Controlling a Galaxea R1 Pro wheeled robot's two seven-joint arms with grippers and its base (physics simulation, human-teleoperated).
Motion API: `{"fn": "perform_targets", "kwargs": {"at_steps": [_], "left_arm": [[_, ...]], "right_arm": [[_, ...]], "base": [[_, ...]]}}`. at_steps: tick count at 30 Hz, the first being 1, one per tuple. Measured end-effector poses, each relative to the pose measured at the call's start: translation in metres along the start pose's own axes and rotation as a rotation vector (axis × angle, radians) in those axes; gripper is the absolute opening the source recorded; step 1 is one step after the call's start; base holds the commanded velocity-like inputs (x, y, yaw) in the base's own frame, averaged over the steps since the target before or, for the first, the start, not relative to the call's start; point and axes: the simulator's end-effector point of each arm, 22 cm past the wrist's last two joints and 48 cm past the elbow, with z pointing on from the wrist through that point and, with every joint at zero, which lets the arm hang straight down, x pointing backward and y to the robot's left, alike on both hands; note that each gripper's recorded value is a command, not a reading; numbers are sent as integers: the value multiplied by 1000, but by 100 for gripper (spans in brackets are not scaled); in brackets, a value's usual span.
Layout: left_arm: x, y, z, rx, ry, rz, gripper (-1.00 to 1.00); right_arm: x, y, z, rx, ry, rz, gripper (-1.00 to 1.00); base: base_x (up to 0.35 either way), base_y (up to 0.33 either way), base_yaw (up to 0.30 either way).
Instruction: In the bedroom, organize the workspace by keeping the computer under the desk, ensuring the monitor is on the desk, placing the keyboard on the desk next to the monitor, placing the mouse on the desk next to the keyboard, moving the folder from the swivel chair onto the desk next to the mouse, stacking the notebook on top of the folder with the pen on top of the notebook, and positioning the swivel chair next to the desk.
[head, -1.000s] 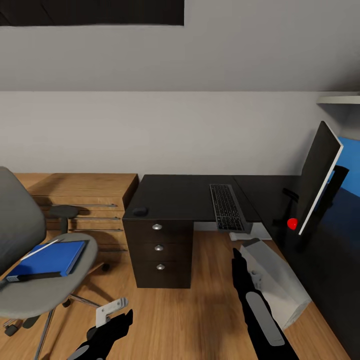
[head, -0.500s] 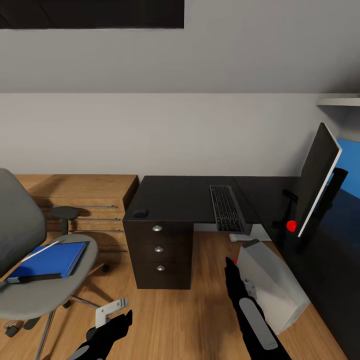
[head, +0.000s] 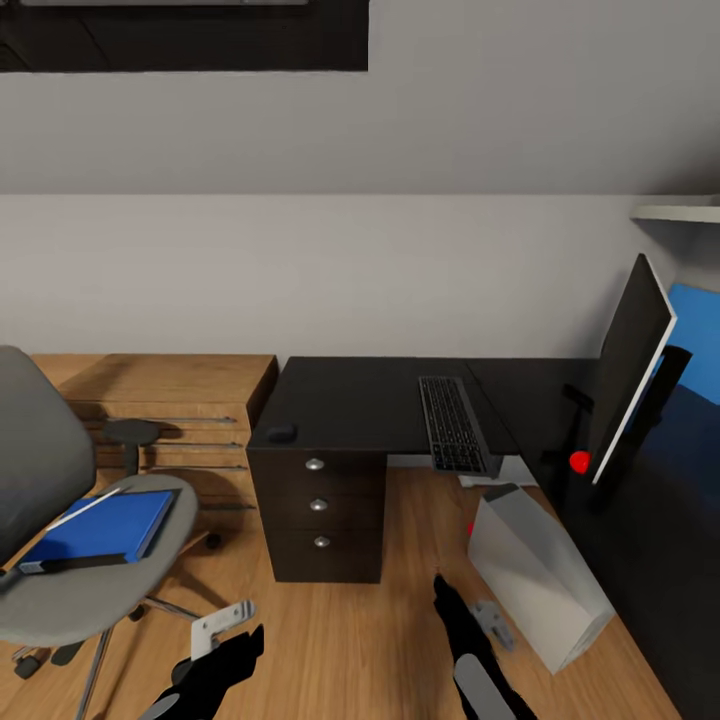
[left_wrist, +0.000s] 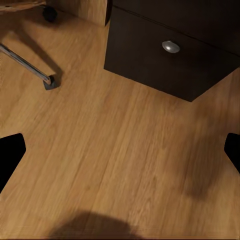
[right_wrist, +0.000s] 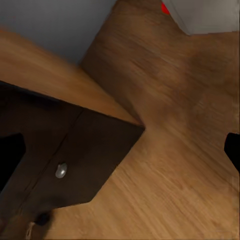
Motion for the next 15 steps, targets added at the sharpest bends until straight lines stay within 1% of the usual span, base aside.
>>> {"fn": "perform_targets", "kwargs": {"at_steps": [2,4,5,6,8,11,14,15], "left_arm": [[3,1,0,-4,12,2,100],[9,3,0,-11,31,5,100],[18,5,2,-19,54,10,100],[23,7,3,-24,68,13,100],[35,11,5,-36,99,21,100],[53,19,7,-56,142,35,100],[68,29,9,-78,170,45,100],[78,36,12,-93,179,46,100]], "right_arm": [[-6,-4,-2,3,-36,-72,100],[-12,-7,-4,3,-73,-133,100],[-17,-10,-6,2,-109,-181,100],[-20,-11,-8,1,-126,-202,100],[-25,-14,-11,4,-157,-236,100],[-29,-24,-17,20,-187,-272,100],[-27,-39,-22,49,-195,-300,100],[-23,-52,-25,72,-189,-317,100]], "base": [[0,0,0],[0,0,0],[0,0,0],[0,0,0],[0,0,0],[0,0,0],[0,0,0],[0,0,0]]}}
